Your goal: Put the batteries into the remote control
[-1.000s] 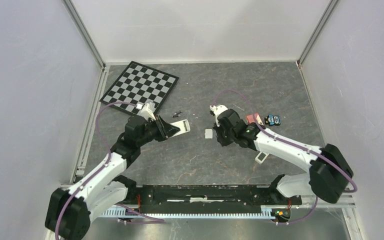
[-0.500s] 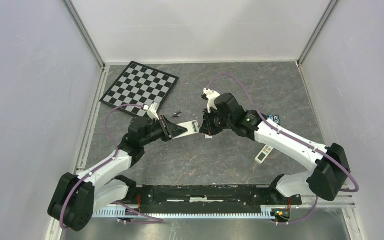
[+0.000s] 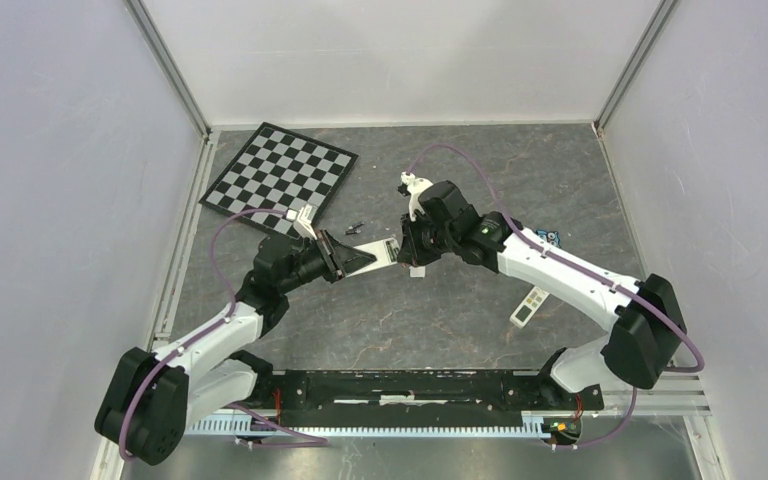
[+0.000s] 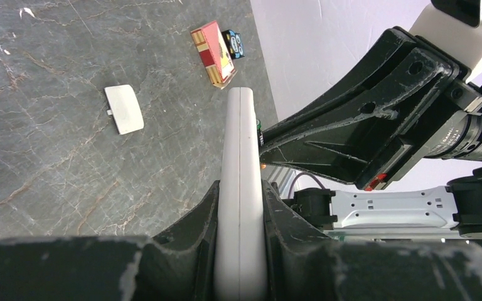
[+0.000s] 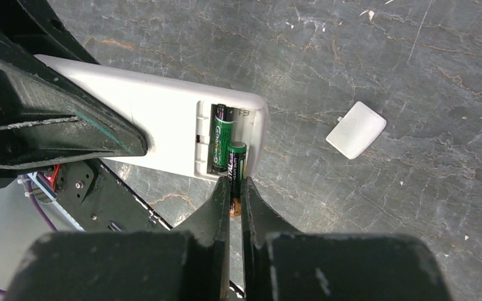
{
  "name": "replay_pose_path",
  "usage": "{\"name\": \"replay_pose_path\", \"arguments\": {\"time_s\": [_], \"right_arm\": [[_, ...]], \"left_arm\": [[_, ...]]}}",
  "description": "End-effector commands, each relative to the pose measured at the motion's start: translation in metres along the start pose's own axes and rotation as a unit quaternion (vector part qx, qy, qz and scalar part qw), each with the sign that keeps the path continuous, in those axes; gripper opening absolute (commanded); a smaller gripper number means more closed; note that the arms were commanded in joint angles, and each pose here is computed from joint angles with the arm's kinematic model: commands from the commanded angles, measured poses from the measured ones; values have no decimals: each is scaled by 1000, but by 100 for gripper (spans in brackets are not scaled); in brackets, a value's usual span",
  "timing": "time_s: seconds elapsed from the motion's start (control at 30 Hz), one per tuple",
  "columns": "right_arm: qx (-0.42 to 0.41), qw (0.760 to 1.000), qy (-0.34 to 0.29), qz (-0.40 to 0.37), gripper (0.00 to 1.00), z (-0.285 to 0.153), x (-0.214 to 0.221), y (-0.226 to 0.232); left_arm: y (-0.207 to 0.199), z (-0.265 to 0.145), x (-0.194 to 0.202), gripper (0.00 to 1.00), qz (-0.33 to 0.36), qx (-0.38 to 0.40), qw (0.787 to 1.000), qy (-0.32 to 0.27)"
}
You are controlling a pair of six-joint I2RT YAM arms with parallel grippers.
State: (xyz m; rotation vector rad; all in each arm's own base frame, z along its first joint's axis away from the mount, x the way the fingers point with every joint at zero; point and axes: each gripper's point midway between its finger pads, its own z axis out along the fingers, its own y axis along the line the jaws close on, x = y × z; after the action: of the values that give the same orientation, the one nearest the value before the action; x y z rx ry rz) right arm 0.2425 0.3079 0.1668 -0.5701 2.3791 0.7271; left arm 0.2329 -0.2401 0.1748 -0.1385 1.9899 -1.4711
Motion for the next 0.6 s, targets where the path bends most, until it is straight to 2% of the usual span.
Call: {"name": "replay_pose_path", "arguments": {"time_s": [0.0,0.1,0.37,0.57], "right_arm": [[7,1000,-24,-7,8,-5,-24,4],[4,1000,-14,-6,9,-1,-22,5],[7,1000,-6,1,26,0,-21,5],[-19,1000,-17,11,34,-4,-24,15]], "left_arm": [[-24,-3,-6,2,-5,49,999,-15],[-28,-4,-8,2,-7,55,998,-18],[-34,-7,-10,2,-19,57,998,-22],[-31,-6,-11,2,-38,42,998,-23]]}}
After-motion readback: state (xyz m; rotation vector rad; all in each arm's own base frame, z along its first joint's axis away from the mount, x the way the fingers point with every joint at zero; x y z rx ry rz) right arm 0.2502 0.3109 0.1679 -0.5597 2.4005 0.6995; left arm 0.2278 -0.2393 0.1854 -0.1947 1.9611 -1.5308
